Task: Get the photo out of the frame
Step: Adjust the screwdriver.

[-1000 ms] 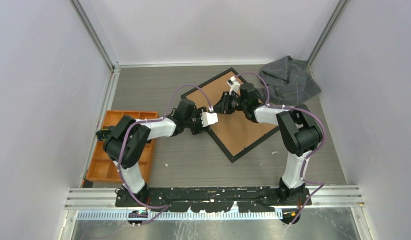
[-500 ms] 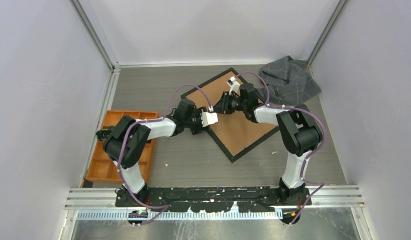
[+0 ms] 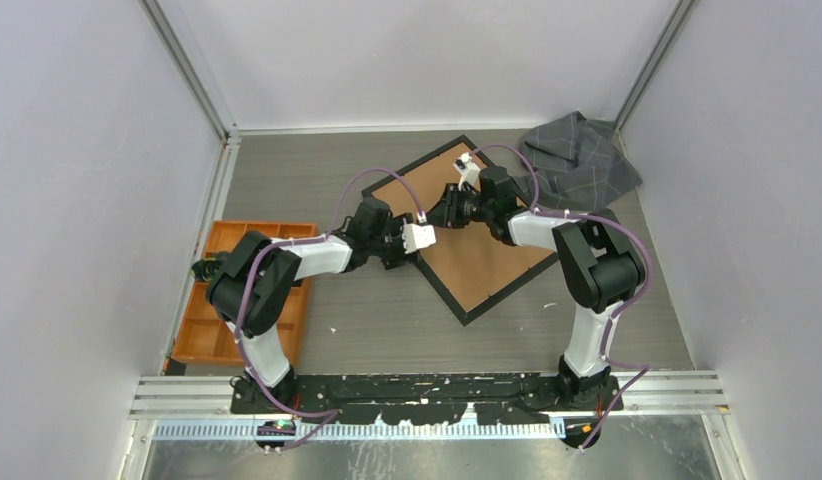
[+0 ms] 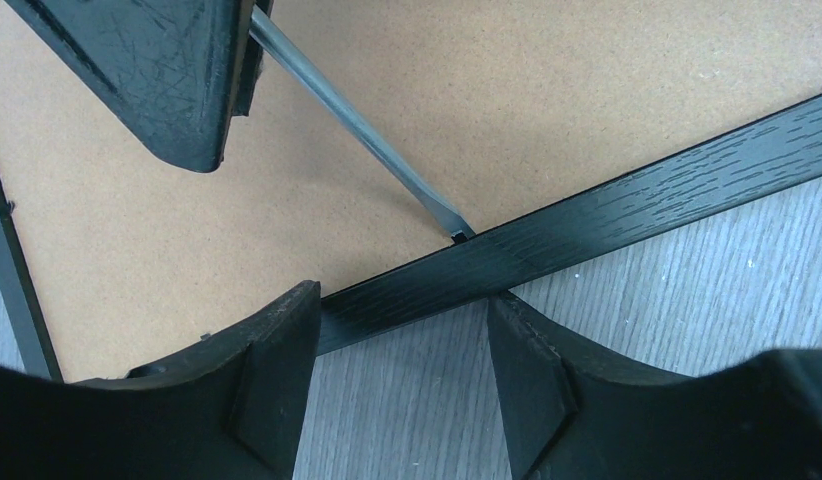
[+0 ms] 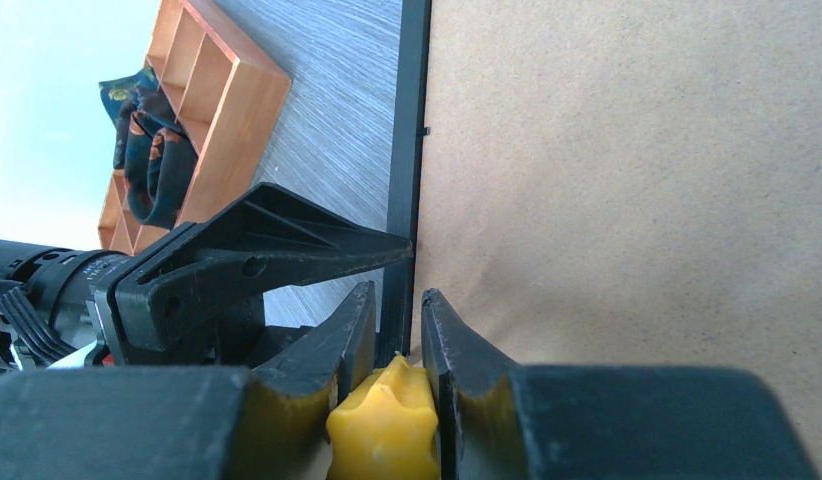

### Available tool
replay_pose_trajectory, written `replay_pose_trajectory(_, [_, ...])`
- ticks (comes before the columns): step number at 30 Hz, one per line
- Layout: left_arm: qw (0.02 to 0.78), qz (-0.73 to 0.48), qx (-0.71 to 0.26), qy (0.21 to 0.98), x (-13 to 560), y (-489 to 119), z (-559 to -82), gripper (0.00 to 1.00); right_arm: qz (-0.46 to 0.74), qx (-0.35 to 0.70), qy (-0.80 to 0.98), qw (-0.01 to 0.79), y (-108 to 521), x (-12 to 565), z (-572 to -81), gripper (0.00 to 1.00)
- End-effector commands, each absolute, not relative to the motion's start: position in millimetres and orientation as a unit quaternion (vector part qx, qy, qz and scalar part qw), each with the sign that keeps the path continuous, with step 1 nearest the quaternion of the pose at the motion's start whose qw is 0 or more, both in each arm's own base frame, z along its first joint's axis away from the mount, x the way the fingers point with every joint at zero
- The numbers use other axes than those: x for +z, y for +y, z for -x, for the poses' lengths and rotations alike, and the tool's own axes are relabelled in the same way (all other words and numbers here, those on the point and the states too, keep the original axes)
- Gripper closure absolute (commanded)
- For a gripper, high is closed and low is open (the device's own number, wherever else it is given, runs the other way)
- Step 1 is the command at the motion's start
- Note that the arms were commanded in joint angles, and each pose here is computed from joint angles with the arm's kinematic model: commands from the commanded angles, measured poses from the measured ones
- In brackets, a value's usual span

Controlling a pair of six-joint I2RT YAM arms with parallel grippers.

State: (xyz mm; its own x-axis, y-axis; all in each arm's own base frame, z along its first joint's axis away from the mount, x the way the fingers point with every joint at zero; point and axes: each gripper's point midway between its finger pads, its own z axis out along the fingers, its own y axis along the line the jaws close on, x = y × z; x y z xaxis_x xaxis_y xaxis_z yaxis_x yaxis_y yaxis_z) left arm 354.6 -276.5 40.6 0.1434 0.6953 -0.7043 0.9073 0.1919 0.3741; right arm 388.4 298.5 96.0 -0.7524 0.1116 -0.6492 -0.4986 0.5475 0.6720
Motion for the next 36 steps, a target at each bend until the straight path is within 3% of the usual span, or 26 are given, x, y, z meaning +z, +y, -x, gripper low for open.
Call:
replay_pose_trajectory(1, [0.474,-0.596,-0.149,0.631,64.4,-296.0,-365.3,0.38,0.188,0.566,0.743,0.303,343.6,176.2,-337.2,0.99])
replay_pose_trajectory(36, [0.488,-0.541,-0.132,0.672,57.3,-288.0,-384.7,0.39,0.158,0.603,0.728,0.286,354.3,202.3,-321.7,0.99])
